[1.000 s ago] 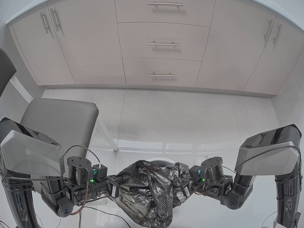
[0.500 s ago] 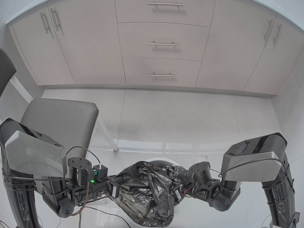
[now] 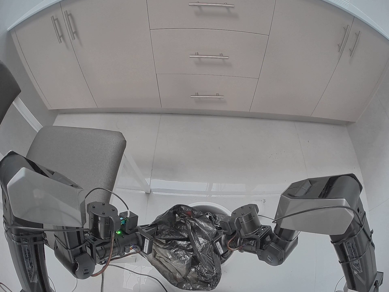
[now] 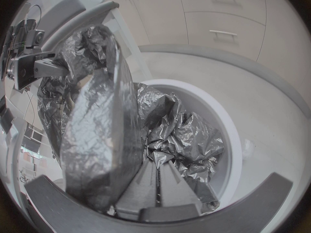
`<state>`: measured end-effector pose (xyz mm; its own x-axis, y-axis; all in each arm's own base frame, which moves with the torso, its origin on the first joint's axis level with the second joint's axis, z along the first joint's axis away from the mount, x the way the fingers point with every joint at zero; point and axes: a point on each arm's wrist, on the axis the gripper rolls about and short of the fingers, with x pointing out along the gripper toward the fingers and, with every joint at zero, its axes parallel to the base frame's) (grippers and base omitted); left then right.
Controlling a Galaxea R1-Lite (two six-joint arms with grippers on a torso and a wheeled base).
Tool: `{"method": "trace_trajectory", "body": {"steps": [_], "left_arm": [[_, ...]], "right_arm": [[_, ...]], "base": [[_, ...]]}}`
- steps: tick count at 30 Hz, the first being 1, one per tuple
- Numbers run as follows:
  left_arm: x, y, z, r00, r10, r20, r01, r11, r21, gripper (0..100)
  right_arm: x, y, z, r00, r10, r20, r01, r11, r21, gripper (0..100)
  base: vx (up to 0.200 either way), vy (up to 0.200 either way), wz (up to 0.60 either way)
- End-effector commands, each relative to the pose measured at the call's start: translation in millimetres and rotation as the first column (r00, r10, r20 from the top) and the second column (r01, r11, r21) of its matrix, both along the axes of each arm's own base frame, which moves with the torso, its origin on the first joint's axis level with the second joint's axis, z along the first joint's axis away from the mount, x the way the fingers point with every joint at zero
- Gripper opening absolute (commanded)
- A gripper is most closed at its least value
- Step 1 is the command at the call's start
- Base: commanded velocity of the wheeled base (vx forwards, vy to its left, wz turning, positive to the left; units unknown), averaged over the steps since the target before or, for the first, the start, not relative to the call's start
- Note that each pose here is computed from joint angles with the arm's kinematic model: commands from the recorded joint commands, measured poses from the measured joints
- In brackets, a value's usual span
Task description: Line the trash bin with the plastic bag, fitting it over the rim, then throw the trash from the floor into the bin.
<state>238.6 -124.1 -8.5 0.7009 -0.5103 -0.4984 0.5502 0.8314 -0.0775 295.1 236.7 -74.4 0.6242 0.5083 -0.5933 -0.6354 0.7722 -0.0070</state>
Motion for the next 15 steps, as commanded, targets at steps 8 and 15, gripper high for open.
{"method": "trace_trajectory", "body": {"steps": [8,15], "left_arm": [[-0.1,-0.5,-1.5,1.000,-0.002,-0.005,0.002,1.000,0.001,0],[-0.7,-1.5,-3.2,1.000,-0.006,-0.010,0.006,1.000,0.005,0]], "right_arm": [[12.5,2.7,2.7,0.994,-0.040,-0.102,0.041,0.999,0.009,0],[12.8,0.7,2.5,0.991,-0.046,-0.124,0.045,0.999,-0.006,0]], "base": [[0.000,0.000,0.00],[0.000,0.000,0.00]]}}
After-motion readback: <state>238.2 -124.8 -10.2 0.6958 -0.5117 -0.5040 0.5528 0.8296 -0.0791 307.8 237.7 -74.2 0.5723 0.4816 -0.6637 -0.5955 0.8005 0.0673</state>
